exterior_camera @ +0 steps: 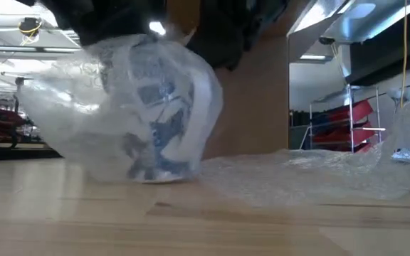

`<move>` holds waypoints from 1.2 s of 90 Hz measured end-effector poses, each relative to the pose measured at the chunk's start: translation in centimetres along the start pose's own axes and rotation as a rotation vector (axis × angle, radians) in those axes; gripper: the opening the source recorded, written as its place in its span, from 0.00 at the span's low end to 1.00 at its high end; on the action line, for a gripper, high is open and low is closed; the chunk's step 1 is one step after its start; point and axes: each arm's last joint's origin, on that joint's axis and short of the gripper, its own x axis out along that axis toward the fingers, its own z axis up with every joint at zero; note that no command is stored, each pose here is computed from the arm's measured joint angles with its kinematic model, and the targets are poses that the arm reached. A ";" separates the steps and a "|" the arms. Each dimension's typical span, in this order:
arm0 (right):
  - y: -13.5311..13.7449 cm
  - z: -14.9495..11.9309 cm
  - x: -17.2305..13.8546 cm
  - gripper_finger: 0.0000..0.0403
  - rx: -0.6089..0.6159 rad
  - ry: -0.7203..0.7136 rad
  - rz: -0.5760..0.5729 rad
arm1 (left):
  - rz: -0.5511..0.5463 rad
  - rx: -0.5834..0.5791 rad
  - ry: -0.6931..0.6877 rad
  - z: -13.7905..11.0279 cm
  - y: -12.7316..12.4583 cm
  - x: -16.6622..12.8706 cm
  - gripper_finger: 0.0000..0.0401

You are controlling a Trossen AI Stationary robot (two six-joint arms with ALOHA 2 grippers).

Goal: Wrap mug
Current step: Wrap the white mug with bubble wrap

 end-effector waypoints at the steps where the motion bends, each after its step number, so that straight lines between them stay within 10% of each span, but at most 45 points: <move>1: 0.0 0.0 0.0 0.00 -0.001 0.006 -0.001 | -0.004 -0.001 -0.003 0.1 -0.1 -0.1 0.00; 39: 0.1 0.4 -0.1 0.00 -0.026 0.001 0.004 | 0.099 0.070 -0.145 1.9 0.0 -3.4 0.00; 108: -0.5 1.6 -5.3 0.00 -0.015 0.023 0.033 | 0.089 0.080 0.049 -1.7 0.3 1.4 0.00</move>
